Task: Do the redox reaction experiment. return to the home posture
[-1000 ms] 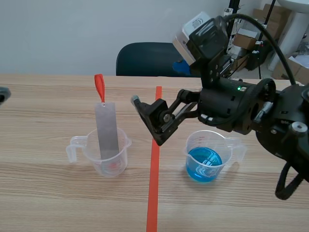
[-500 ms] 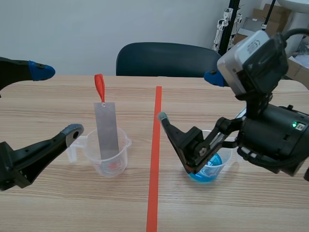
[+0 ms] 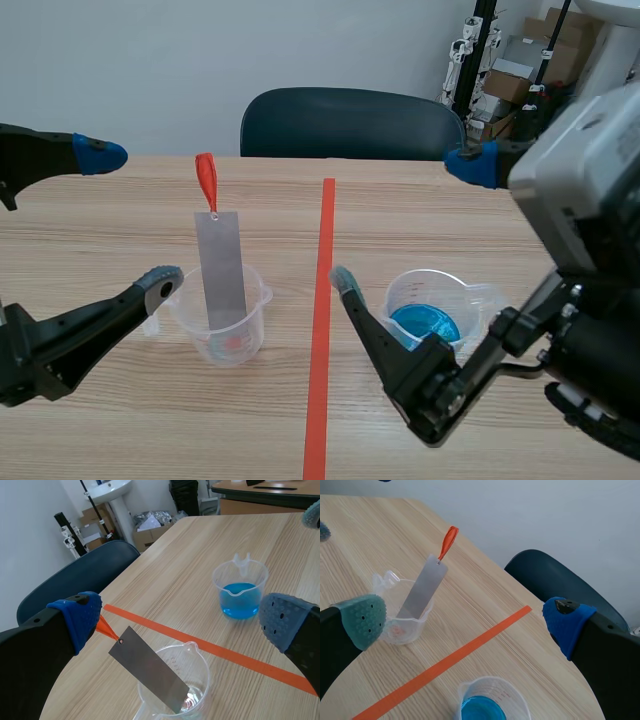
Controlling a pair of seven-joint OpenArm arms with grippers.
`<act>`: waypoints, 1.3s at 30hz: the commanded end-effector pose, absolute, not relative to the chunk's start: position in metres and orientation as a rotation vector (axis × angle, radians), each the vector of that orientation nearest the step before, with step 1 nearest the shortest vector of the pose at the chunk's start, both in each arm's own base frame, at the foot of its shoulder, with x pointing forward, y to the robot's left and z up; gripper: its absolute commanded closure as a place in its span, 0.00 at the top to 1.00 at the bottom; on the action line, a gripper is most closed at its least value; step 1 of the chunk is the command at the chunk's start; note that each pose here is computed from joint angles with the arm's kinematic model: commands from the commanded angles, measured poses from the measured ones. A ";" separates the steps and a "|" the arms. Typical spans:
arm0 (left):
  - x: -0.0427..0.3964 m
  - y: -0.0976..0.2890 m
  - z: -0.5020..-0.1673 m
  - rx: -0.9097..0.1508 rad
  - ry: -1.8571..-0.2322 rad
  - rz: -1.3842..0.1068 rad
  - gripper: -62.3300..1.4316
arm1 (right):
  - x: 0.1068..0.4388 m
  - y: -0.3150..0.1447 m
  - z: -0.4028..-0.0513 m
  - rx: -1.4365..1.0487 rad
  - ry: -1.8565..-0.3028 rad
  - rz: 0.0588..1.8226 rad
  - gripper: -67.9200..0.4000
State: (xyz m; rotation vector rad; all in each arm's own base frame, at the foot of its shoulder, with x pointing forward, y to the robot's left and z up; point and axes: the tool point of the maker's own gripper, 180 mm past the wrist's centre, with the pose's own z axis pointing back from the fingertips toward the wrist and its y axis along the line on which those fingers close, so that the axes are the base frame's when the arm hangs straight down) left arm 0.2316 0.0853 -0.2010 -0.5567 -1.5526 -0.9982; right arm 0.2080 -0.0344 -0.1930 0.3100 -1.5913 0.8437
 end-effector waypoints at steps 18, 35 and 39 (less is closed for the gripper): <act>0.236 0.095 -0.221 -0.590 -1.490 -0.817 1.00 | 0.184 -0.064 -0.186 0.252 -1.634 0.855 1.00; 0.218 0.082 -0.194 -0.687 -1.751 -0.805 1.00 | 0.200 -0.071 -0.168 0.219 -1.570 0.805 1.00; 0.217 0.081 -0.197 -0.681 -1.742 -0.826 1.00 | 0.205 -0.080 -0.169 0.163 -1.554 0.834 1.00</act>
